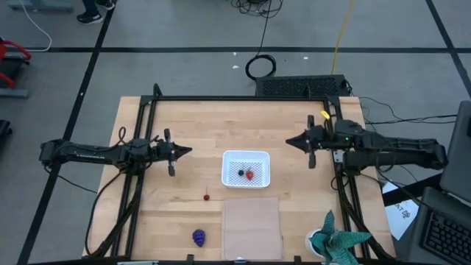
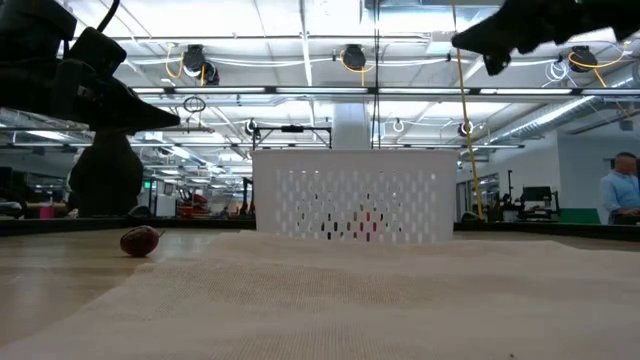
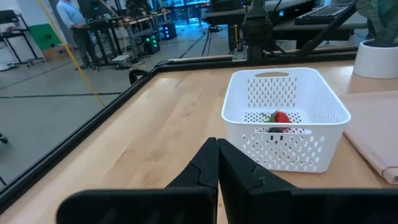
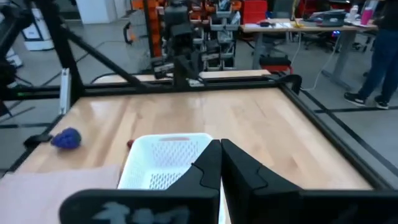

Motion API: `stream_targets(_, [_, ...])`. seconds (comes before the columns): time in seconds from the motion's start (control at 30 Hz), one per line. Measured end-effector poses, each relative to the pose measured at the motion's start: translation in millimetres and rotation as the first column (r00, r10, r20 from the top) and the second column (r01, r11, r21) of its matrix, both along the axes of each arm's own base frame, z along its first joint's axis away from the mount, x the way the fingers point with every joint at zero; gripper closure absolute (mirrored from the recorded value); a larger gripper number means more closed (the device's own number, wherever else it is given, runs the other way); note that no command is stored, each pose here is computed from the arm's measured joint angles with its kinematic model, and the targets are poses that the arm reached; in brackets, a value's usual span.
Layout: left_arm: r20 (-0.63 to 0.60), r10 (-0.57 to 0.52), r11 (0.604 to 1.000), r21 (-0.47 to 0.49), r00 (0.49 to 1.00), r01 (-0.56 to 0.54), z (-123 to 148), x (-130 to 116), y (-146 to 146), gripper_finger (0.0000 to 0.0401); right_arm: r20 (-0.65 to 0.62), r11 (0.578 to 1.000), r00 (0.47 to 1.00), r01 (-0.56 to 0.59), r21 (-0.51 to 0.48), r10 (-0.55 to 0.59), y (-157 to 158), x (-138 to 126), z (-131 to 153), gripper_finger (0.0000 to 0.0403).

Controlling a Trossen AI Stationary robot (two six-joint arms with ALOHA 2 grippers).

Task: Pick and placing Produce into tupperware
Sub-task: Put the purple grapes into the white bin

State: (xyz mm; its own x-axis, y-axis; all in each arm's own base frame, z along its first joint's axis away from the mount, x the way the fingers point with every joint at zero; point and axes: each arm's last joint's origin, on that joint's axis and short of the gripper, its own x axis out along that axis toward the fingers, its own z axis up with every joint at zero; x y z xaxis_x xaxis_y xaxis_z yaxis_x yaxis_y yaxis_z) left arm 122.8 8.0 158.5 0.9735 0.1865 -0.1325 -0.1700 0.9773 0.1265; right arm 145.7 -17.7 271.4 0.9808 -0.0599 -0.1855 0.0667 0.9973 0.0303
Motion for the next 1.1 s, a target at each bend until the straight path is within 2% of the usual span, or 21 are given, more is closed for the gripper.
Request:
stream_targets(0.17, [0.001, 0.001, 1.0, -0.003, 1.0, -0.001, 0.0, 0.0, 0.0, 0.0398, 0.093, 0.999, 0.996, 0.015, 0.042, -0.019, 2.1, -17.3, -30.1, 0.0403])
stream_targets(0.27, [0.001, 0.001, 1.0, -0.006, 1.0, -0.001, 0.0, 0.0, 0.0, 0.0398, 0.146, 0.993, 0.984, 0.096, 0.073, -0.105, 0.7, -24.5, -47.6, 0.0403])
stream_targets(0.43, [0.002, 0.001, 1.0, -0.007, 1.0, -0.001, 0.0, 0.0, 0.0, 0.0398, 0.135, 0.982, 0.975, 0.162, 0.097, -0.174, -0.4, -30.5, -70.8, 0.0403])
stream_targets(0.7, [0.002, 0.002, 1.0, -0.015, 1.0, -0.002, -0.1, 0.0, 0.0, 0.0398, 0.148, 0.981, 0.973, 0.164, 0.101, -0.178, 0.2, -35.4, -73.5, 0.0403])
stream_targets(0.97, [-0.011, 0.003, 1.0, -0.019, 1.0, -0.003, -1.4, -0.2, 0.0, 0.0398, 0.064, 0.972, 0.976, 0.197, 0.129, -0.207, -0.1, -37.5, -81.9, 0.0403])
stream_targets(1.1, [-0.03, 0.003, 1.0, -0.019, 1.0, -0.003, -3.2, -0.5, 0.0, 0.0398, 0.064, 0.974, 0.977, 0.196, 0.114, -0.204, -0.1, -37.5, -82.0, 0.0403])
